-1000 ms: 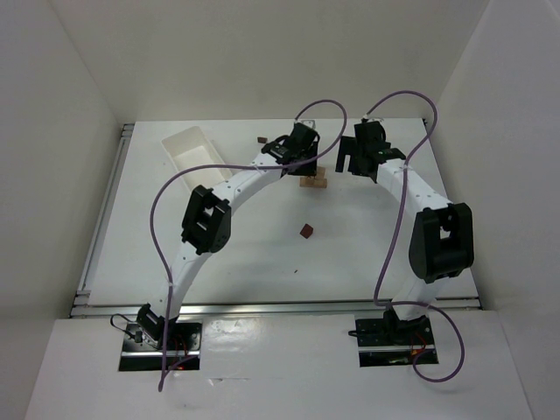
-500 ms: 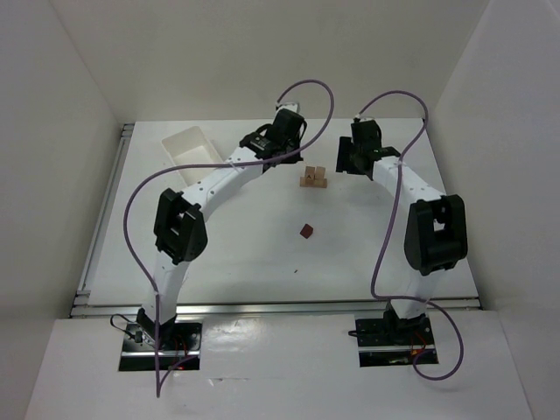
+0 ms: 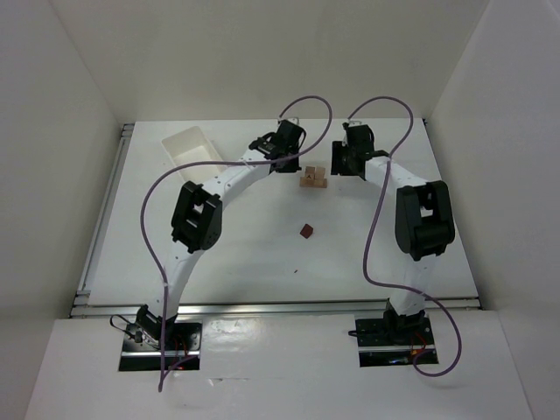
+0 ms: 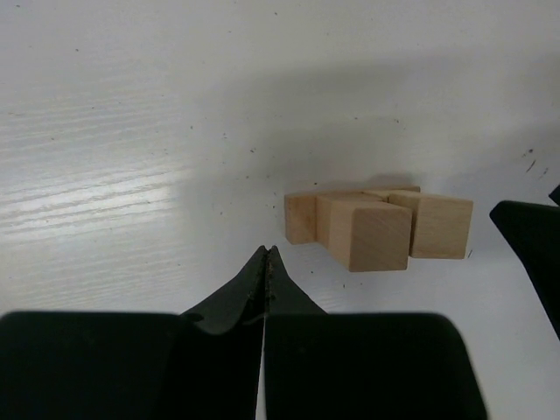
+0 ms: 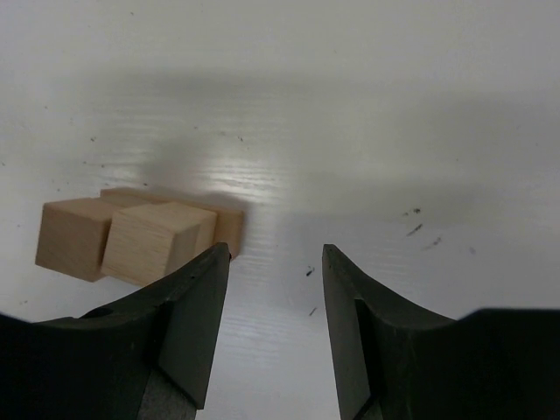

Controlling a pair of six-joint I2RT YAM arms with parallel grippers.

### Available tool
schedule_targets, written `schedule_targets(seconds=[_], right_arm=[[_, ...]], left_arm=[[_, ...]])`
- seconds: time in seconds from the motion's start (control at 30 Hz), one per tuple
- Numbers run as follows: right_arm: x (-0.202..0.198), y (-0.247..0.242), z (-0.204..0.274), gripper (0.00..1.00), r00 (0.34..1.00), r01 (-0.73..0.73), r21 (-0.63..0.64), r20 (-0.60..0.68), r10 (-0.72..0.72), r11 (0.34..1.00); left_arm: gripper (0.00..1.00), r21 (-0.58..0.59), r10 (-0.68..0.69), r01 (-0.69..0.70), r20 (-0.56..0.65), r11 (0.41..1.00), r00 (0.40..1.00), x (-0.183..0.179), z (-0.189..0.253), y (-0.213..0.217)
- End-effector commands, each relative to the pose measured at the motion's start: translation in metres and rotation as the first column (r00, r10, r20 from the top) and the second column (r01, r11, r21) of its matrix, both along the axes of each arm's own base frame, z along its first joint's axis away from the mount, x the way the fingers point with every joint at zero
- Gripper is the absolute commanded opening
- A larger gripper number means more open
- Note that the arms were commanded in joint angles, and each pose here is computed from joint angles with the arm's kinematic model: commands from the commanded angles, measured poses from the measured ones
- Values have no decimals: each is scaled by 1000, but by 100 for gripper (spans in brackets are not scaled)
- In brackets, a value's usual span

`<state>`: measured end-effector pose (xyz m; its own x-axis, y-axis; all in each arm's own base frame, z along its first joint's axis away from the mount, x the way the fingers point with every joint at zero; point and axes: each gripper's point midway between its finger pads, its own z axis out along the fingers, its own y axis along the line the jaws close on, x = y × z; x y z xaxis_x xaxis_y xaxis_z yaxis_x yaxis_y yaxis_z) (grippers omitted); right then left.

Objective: Build the wood block tower

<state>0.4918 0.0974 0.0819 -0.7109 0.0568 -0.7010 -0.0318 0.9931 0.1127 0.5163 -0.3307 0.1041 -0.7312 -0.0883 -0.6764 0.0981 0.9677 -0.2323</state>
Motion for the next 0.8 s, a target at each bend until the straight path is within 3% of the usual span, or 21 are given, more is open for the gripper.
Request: schedule_targets(seconds=[0.0, 0.77], right_arm=[[25, 9, 14, 55, 993, -64, 24, 106, 62, 998], [30, 20, 0, 58, 989, -120, 43, 90, 116, 992]], left_arm=[[0, -74, -28, 31, 41, 997, 999, 5, 22, -18], [0, -154, -103, 101, -4, 983, 995, 9, -8, -46]])
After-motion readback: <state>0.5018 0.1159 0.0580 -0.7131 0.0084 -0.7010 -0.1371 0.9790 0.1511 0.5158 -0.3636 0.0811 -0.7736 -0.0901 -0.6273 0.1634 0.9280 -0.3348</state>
